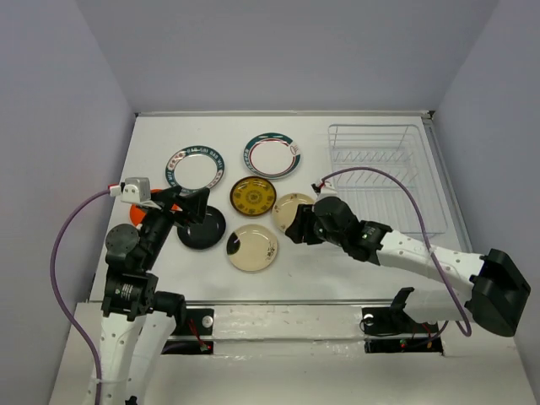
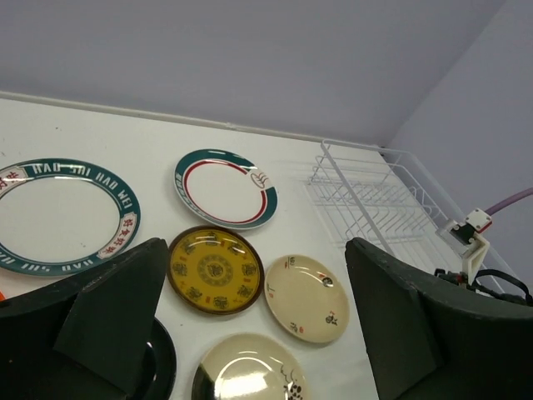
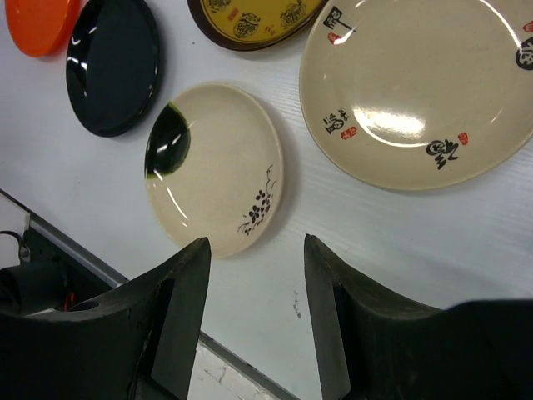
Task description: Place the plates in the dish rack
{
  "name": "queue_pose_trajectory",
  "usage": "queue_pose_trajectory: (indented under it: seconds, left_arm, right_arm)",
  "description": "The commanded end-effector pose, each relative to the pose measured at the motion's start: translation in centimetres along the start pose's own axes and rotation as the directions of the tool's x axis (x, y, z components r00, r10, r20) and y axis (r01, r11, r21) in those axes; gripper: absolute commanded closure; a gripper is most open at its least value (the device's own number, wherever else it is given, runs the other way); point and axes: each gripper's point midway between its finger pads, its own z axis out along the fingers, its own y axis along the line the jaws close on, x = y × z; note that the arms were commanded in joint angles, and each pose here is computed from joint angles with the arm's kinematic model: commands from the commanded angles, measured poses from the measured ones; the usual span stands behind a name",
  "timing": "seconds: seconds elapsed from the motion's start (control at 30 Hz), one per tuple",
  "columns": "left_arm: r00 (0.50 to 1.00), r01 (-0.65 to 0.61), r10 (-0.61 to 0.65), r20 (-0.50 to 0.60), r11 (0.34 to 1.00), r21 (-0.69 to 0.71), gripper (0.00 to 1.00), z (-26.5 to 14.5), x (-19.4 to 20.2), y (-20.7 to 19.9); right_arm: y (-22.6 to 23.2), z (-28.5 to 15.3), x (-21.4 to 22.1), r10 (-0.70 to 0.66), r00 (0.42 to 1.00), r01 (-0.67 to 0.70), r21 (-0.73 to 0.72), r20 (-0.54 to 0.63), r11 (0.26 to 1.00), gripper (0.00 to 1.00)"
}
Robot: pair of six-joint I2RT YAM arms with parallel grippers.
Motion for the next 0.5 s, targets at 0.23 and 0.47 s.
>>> queue_pose_trajectory:
  seconds: [0.23, 0.47]
  left_arm:
    - [0.998, -0.035, 0.032, 0.049, 0.996, 0.076, 0.01, -0.4, -2.0, -1.8]
    - [0.998, -0.038, 0.032, 0.053, 0.992, 0.116, 0.01, -0.3, -2.0, -2.5]
  right_arm:
    - [1.1, 2.1, 1.2, 0.104, 0.994, -0.102, -0.084, 0.018, 0.991, 0.44]
    - [1.6, 3.9, 2.8, 0.151, 0.988, -0.154, -0.114, -0.036, 0.982, 0.44]
